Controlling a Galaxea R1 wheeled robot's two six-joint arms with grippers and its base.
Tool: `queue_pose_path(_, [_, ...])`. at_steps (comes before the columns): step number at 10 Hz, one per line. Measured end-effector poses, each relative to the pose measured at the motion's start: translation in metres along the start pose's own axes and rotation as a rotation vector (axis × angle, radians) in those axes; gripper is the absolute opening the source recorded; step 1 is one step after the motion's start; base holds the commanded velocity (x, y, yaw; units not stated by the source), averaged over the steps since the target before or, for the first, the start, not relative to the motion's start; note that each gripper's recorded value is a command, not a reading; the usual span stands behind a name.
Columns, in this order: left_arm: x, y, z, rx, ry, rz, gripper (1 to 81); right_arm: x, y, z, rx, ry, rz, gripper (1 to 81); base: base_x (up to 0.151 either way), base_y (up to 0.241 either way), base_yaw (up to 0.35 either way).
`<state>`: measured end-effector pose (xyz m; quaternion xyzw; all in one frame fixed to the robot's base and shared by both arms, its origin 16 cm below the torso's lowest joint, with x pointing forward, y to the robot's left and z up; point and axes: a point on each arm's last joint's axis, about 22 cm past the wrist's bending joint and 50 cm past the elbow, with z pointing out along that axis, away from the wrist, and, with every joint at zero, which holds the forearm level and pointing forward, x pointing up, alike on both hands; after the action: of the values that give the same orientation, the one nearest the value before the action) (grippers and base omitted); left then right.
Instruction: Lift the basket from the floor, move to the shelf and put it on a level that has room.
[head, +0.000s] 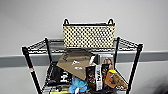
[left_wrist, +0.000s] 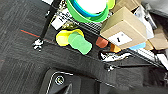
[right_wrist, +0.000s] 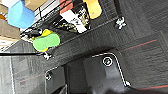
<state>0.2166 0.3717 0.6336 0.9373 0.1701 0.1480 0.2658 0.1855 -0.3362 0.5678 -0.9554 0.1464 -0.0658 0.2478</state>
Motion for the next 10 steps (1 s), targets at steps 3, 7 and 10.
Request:
queue_pose_path(3, [-0.039,-0.004,0.04,0.008,-0.036,0.015,81.1,-0.039,-0.003,0.044,-0.016,-0.032,-0.021,81.1,0.0,0.0,0.0])
queue_pose_path(7, [-0.087,-0.003,0.071,0.009,-0.087,0.04,81.1,-0.081,0.017,0.071,-0.071,-0.042,-0.024,81.1,0.0,0.0,0.0])
queue_pose_path(10, [-0.125,0.003,0.099,0.009,-0.12,0.06,81.1,-0.122,0.01,0.097,-0.08,-0.064,-0.032,81.1,0.0,0.0,0.0])
